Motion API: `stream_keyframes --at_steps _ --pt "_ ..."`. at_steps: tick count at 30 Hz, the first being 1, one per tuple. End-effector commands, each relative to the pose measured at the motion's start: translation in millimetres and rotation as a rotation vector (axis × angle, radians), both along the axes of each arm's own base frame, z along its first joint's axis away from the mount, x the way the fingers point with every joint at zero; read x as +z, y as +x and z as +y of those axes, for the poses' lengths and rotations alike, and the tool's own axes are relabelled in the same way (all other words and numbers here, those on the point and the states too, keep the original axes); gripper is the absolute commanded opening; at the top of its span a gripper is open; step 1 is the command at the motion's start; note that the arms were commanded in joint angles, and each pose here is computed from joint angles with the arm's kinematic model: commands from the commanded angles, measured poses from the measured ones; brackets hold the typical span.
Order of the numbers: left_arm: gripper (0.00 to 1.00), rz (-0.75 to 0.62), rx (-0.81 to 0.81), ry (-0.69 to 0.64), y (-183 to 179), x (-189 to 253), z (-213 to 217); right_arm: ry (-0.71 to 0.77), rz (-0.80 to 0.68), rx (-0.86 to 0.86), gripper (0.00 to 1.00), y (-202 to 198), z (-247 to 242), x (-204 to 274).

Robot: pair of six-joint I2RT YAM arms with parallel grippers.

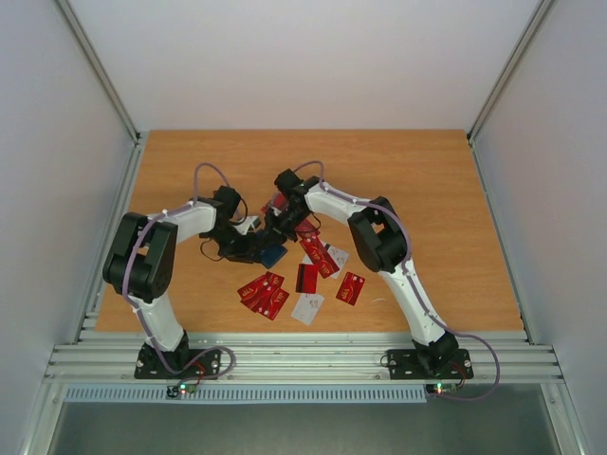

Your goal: Put the credit cards into the card holder

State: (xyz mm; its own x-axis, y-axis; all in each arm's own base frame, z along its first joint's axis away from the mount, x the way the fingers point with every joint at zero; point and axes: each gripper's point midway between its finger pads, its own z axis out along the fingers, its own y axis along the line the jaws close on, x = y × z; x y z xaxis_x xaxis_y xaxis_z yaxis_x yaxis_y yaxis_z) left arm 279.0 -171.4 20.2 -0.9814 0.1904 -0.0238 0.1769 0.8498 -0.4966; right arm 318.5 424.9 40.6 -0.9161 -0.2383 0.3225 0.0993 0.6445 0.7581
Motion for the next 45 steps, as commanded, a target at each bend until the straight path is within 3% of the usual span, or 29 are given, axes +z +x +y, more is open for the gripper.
stream_keyframes --at_steps 1,11,22,34,38,45 --pt "0.26 0.023 -0.014 0.007 -1 -8 -2 0.025 -0.012 0.006 0.02 -4 2 14" --pt "0.26 0.032 -0.013 0.015 -1 -10 -1 0.001 -0.03 0.023 0.01 -8 -6 -19" --pt "0.26 0.076 0.004 0.023 -7 -13 0 0.11 -0.089 -0.021 0.01 0 -28 -70" --pt "0.25 0.099 0.047 0.002 -5 -4 -3 -0.167 -0.264 -0.002 0.01 -8 -78 -122" --pt "0.25 0.084 0.063 0.002 -4 2 -3 -0.064 -0.283 0.004 0.01 -4 -63 -93" --pt "0.29 0.014 0.076 0.009 1 26 0 0.173 -0.388 0.013 0.02 20 -22 25"
